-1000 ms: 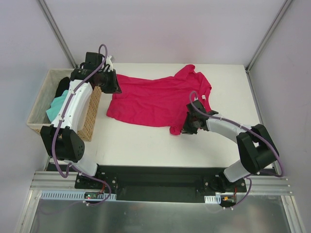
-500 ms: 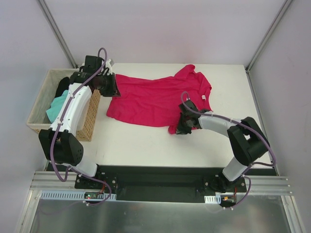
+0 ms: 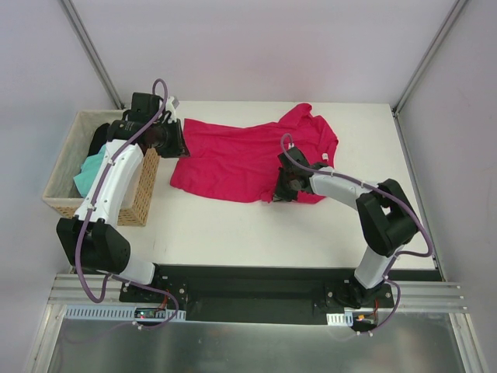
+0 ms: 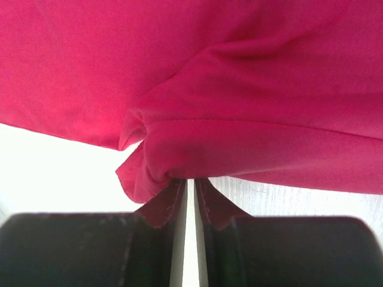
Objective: Fold and stack the t-shirts
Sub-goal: Grap the side of the flattened tshirt closest away from the robot with both arms
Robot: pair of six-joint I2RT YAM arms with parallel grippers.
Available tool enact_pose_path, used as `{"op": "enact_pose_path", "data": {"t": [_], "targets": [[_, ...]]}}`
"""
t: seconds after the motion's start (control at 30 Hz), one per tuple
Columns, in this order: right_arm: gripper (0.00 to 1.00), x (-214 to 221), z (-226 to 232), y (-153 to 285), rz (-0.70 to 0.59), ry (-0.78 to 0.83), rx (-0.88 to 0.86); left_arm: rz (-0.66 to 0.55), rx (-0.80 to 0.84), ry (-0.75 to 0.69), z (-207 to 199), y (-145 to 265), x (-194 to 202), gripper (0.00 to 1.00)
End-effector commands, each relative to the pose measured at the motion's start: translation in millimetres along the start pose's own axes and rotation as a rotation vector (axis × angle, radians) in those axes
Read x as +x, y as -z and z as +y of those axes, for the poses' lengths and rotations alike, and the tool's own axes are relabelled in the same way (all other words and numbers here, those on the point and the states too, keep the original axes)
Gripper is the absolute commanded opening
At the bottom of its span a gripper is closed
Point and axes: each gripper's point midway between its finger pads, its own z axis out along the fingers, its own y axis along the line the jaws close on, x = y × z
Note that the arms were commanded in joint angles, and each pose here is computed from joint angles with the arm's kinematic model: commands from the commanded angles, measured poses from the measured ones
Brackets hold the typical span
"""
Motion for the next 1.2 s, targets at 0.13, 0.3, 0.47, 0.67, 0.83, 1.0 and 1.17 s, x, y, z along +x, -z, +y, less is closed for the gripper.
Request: {"op": "enact_pose_path", "data": {"t": [0.13, 0.3, 0.47, 0.67, 0.83, 1.0, 1.17], "targets": [[0.12, -12.0, 0.7, 14.3, -0.039, 0.037, 0.022, -0.030, 0.017, -0.036, -6.9, 6.6, -5.0, 0.12], [0.12, -29.1, -7.7, 17.5, -0.075, 0.036, 0.055, -0.026, 0.027, -0.038, -8.6, 5.2, -6.1, 0.12], [0.12, -46.8, -17.4, 17.1, -0.090, 0.034, 0.079, -0.024, 0.020, -0.042, -6.5, 5.2, -3.3, 0.12], [0.12, -60.8, -35.2, 10.1, -0.081, 0.016, 0.114, -0.027, 0.008, -0.049, -4.0, 6.0, -3.4, 0.13], [0.12, -61.6, -37.7, 17.1, -0.087, 0.008, 0.119, -0.019, 0.002, -0.049, -1.9, 3.4, -2.2, 0.13], [0.15, -50.5, -37.3, 32.5, -0.109, 0.004, 0.121, -0.017, 0.004, -0.046, -2.5, 1.3, -4.7, 0.12], [0.32, -39.8, -41.1, 50.3, -0.137, 0.021, 0.152, -0.014, 0.024, -0.045, -6.4, -2.4, -10.3, 0.12]]}}
